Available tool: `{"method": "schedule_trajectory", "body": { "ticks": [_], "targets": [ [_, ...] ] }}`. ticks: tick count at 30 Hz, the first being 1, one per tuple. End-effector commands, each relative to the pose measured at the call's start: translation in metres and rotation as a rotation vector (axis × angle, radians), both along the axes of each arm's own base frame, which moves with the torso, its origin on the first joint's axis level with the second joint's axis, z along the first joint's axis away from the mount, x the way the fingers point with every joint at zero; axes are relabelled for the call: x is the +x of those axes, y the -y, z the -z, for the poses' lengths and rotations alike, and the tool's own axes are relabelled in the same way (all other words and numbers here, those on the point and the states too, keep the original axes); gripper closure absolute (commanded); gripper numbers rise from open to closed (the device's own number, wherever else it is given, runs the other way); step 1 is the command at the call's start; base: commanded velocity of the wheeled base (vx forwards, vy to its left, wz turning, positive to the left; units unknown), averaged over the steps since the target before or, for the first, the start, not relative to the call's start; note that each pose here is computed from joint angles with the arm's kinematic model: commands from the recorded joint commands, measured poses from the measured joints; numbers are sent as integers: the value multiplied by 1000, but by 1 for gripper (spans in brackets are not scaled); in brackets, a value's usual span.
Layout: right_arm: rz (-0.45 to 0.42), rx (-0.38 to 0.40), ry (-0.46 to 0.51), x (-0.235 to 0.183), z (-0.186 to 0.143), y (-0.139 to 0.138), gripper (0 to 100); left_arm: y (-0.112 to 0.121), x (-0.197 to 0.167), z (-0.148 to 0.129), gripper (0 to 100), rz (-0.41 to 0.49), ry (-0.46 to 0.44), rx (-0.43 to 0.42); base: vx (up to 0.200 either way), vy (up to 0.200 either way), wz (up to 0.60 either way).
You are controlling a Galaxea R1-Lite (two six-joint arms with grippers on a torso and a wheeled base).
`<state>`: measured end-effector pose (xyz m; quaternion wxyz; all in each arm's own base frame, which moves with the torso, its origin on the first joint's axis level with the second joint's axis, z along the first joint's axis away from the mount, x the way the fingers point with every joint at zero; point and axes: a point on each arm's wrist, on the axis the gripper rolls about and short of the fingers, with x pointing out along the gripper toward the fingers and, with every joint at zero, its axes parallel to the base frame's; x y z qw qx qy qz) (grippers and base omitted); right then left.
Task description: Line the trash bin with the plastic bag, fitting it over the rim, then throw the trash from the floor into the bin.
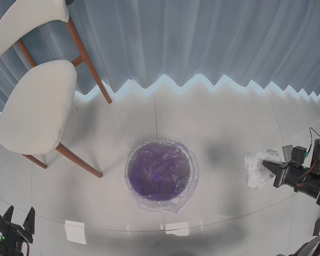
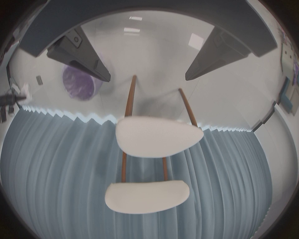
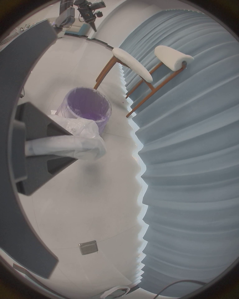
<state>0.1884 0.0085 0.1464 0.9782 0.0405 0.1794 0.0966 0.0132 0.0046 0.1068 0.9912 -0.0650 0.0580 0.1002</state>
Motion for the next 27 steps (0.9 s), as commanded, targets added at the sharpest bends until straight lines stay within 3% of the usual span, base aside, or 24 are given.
{"method": "schedule_trajectory", "body": {
  "ticks": [1, 4, 13, 27],
  "targets": [
    [-154, 4, 40, -12, -6, -27, 100, 2, -38, 32, 0, 69, 87, 65, 0, 0, 0],
    [-193, 3, 46, -12, -8, -34, 100, 4, -37, 32, 0, 152, 83, 100, 0, 0, 0],
    [-282, -10, 20, -8, -3, -52, 100, 6, -36, 36, 0, 280, 72, 158, 0, 0, 0],
    [-361, -29, 3, 13, -1, -75, 100, 6, -36, 36, 0, 288, 73, 153, 0, 0, 0]
  ]
}}
